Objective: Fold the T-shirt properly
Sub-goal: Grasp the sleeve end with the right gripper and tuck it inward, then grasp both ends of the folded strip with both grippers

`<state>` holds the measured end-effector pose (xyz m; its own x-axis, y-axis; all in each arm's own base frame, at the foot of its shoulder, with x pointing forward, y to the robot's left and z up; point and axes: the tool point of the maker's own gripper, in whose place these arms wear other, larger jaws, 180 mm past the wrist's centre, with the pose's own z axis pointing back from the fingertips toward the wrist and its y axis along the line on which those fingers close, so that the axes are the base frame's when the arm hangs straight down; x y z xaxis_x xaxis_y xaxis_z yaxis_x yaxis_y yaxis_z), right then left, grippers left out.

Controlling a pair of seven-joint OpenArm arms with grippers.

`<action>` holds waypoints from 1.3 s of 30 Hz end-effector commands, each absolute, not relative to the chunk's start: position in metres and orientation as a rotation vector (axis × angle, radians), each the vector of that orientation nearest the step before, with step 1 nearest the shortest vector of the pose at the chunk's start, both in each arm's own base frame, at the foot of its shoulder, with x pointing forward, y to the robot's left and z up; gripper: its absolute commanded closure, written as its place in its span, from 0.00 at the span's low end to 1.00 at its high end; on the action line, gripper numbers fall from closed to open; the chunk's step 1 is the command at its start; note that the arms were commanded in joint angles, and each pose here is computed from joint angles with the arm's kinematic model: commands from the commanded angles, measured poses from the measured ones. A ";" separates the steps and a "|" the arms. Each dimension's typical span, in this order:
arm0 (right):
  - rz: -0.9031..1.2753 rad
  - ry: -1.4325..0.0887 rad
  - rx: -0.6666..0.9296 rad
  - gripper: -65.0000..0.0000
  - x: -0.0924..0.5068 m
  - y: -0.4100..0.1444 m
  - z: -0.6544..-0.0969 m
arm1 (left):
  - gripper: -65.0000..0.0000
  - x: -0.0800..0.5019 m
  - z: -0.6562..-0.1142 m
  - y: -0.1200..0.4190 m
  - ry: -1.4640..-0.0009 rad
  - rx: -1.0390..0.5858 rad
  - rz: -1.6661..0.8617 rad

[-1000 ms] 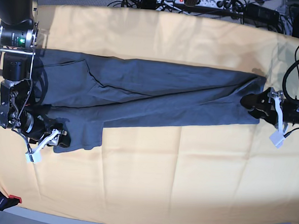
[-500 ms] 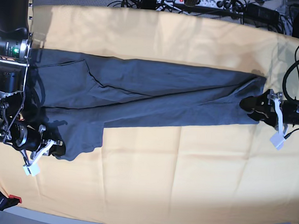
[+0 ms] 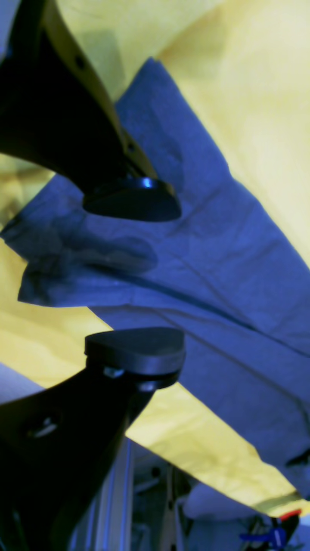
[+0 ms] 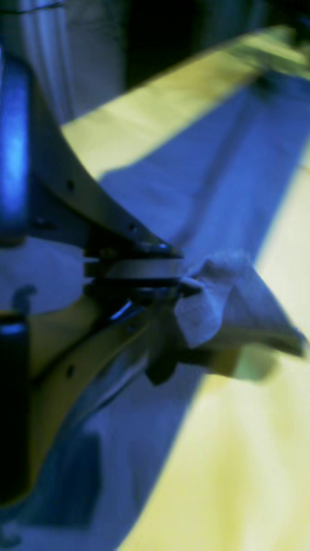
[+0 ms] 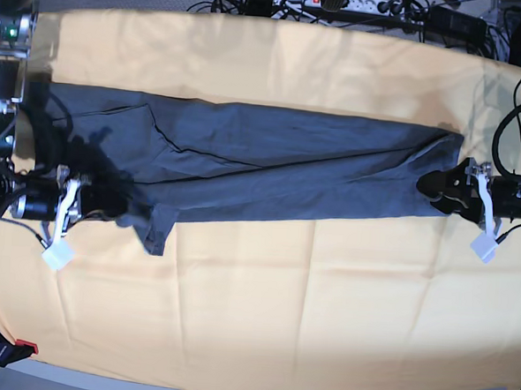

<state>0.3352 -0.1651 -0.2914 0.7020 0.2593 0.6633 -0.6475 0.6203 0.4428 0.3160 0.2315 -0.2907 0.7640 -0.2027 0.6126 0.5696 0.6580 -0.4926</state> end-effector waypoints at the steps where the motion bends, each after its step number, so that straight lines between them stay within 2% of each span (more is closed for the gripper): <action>1: 0.595 -0.647 0.712 1.00 0.336 -0.170 -0.270 | 0.38 0.324 -0.273 0.237 -0.600 -0.724 -0.473; 5: 0.665 -0.590 0.659 1.00 0.305 -0.175 -0.277 | 0.38 0.324 -0.273 0.237 -0.600 -0.724 -0.473; 13: 0.658 -0.428 0.606 1.00 0.267 -0.199 -0.308 | 0.38 0.324 -0.273 0.237 -0.600 -0.724 -0.473; 21: 0.675 -0.317 0.388 1.00 0.260 -0.235 -0.337 | 0.38 0.325 -0.269 0.242 -0.602 -0.707 -0.476; 24: 0.673 -0.320 0.403 1.00 0.259 -0.232 -0.337 | 0.38 0.327 -0.266 0.247 -0.606 -0.692 -0.479; 25: 0.672 -0.325 0.416 0.95 0.259 -0.230 -0.335 | 0.38 0.327 -0.265 0.248 -0.607 -0.689 -0.480; 28: 0.676 -0.336 0.409 0.59 0.263 -0.232 -0.330 | 0.38 0.328 -0.262 0.252 -0.607 -0.676 -0.482; 29: 0.684 -0.348 0.403 0.51 0.266 -0.234 -0.325 | 0.38 0.328 -0.261 0.254 -0.607 -0.669 -0.483; 32: 0.719 -0.429 0.482 0.49 0.273 -0.223 -0.289 | 0.38 0.327 -0.256 0.265 -0.604 -0.637 -0.483; 37: 0.773 -0.573 0.429 0.49 0.287 -0.224 -0.243 | 0.38 0.324 -0.245 0.288 -0.597 -0.570 -0.480; 38: 0.761 -0.612 0.435 0.51 0.291 -0.223 -0.237 | 0.38 0.325 -0.242 0.291 -0.605 -0.562 -0.477; 39: 0.746 -0.644 0.449 0.57 0.295 -0.221 -0.234 | 0.38 0.327 -0.237 0.294 -0.623 -0.558 -0.472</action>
<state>0.2894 -0.2175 -0.2483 0.5872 0.4788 0.6527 -0.7327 0.6571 0.1771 0.3195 0.2885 -0.2581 0.7523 -0.2490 0.6099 0.5478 0.7507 -0.3693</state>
